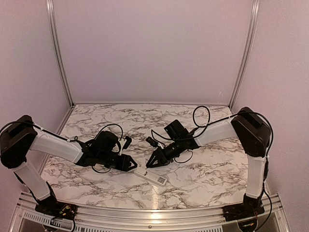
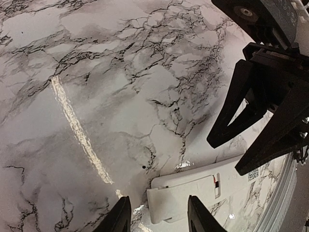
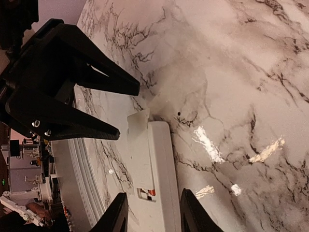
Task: Load the batteries into the remote control
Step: Press the battery cover onto the remote control.
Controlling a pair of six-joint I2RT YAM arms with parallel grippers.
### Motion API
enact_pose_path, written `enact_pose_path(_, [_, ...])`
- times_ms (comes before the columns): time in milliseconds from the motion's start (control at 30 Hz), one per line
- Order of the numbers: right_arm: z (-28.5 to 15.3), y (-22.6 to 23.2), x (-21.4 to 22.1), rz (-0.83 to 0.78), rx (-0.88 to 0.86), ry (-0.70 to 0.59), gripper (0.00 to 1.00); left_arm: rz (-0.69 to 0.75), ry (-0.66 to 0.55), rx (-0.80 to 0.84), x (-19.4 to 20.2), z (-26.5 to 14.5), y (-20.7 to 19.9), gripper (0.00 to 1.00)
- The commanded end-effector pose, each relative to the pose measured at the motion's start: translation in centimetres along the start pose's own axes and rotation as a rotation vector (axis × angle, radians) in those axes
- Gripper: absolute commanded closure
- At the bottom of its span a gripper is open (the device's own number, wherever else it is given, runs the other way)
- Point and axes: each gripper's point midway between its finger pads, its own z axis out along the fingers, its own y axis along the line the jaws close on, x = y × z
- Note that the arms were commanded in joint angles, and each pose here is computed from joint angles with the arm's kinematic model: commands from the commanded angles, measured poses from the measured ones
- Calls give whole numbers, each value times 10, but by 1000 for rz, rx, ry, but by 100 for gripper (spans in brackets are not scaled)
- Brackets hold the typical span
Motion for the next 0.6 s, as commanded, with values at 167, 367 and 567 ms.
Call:
enact_pose_path(167, [16, -4, -13, -1, 0, 6, 67, 24, 4, 17, -3, 4, -2, 64])
enact_pose_path(367, [24, -1, -11, -15, -7, 26, 67, 34, 19, 11, -1, 5, 0, 68])
enact_pose_path(567, [28, 0, -8, -27, -6, 46, 68, 48, 27, 9, -1, 8, 0, 73])
